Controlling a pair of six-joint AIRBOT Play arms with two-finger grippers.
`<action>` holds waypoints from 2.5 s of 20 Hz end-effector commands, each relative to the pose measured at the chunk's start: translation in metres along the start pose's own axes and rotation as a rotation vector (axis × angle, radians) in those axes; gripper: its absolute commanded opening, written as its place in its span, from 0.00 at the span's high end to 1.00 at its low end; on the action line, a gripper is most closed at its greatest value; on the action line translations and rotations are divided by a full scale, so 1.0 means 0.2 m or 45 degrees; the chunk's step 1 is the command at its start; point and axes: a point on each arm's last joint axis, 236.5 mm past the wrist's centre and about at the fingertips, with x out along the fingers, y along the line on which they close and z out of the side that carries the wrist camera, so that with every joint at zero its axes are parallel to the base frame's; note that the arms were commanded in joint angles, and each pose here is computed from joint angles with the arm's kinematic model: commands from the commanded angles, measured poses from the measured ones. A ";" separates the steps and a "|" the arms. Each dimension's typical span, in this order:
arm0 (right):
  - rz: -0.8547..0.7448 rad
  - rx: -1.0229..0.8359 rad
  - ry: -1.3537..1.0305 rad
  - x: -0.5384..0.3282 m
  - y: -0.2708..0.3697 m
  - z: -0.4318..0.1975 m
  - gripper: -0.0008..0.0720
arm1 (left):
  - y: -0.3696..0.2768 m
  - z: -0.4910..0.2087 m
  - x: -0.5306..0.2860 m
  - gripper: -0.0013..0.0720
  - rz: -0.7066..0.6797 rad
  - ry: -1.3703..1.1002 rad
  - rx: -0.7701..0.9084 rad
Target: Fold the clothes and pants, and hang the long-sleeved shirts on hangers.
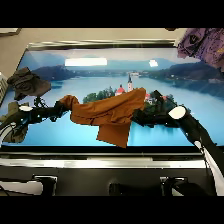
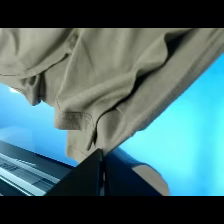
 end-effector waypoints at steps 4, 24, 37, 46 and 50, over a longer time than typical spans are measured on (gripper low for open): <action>-0.116 -0.106 -0.106 -0.14 0.02 0.13 0.95 | -0.21 0.07 -0.13 0.96 -0.084 0.036 0.144; -0.082 -0.821 -1.464 -2.53 1.28 0.04 0.95 | -1.26 -0.27 -2.72 0.96 -0.049 -1.370 0.799; -0.577 -0.536 -0.809 -0.99 0.53 1.24 0.95 | -0.89 0.72 -1.30 0.96 0.178 -0.693 0.677; -0.649 -0.234 -0.303 0.09 -0.19 1.26 0.86 | -0.46 0.68 -0.18 0.96 0.297 -0.231 0.586; -0.677 -0.386 -0.122 0.05 -0.18 1.13 0.46 | -0.52 0.66 -0.30 0.22 0.244 -0.197 0.537</action>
